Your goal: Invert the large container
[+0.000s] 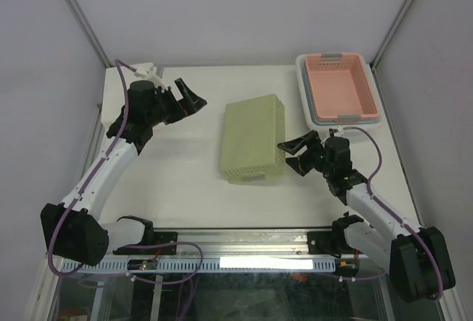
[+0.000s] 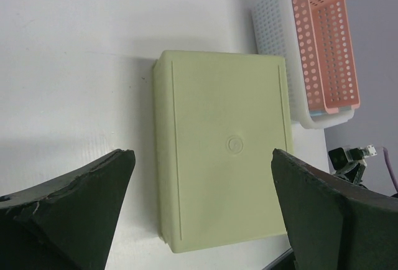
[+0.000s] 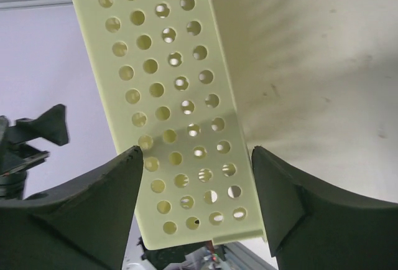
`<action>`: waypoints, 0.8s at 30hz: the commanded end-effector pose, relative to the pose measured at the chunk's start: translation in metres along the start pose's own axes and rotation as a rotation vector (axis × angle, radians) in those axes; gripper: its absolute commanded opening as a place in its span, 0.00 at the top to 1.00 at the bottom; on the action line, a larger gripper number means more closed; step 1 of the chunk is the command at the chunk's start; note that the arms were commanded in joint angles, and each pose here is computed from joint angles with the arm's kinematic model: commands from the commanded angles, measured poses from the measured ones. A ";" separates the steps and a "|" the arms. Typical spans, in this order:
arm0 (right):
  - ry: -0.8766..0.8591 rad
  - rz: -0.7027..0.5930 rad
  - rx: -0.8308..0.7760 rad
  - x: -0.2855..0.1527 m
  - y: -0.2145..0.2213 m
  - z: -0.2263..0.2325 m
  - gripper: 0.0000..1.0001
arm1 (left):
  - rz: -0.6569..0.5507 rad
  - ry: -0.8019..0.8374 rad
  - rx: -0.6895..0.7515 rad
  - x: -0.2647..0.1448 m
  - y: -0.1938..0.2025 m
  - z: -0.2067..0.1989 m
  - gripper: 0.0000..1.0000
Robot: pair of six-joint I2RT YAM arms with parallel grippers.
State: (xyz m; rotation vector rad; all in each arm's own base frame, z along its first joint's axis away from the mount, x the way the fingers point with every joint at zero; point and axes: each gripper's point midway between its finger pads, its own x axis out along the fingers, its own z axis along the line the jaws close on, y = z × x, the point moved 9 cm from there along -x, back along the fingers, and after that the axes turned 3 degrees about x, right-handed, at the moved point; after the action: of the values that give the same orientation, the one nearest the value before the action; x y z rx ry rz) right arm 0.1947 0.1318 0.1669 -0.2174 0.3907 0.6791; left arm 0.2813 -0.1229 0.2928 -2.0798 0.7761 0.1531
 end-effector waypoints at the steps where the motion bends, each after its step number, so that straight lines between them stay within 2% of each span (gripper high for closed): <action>1: 0.064 -0.062 -0.109 -0.008 -0.007 0.005 0.25 | 0.003 0.059 0.023 0.001 0.001 -0.005 0.01; 10: 0.173 -0.087 -0.198 -0.014 -0.010 -0.002 0.22 | 0.022 0.057 0.024 0.003 0.007 -0.001 0.01; 16: 0.084 -0.009 -0.244 -0.007 -0.006 0.005 0.22 | 0.034 0.064 0.038 0.003 0.009 0.000 0.01; 20: -0.001 0.068 -0.308 0.015 0.006 0.021 0.22 | 0.036 0.066 0.040 0.001 0.011 0.001 0.01; 24: -0.024 0.101 -0.450 0.063 0.025 0.057 0.22 | 0.035 0.044 0.040 -0.002 0.013 0.003 0.01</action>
State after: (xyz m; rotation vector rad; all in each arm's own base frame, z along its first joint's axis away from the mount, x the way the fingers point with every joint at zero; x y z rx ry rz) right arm 0.1975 0.1553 0.1467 -0.5204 0.4958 0.8305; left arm 0.2778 -0.1246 0.2713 -2.0472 0.8505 0.1817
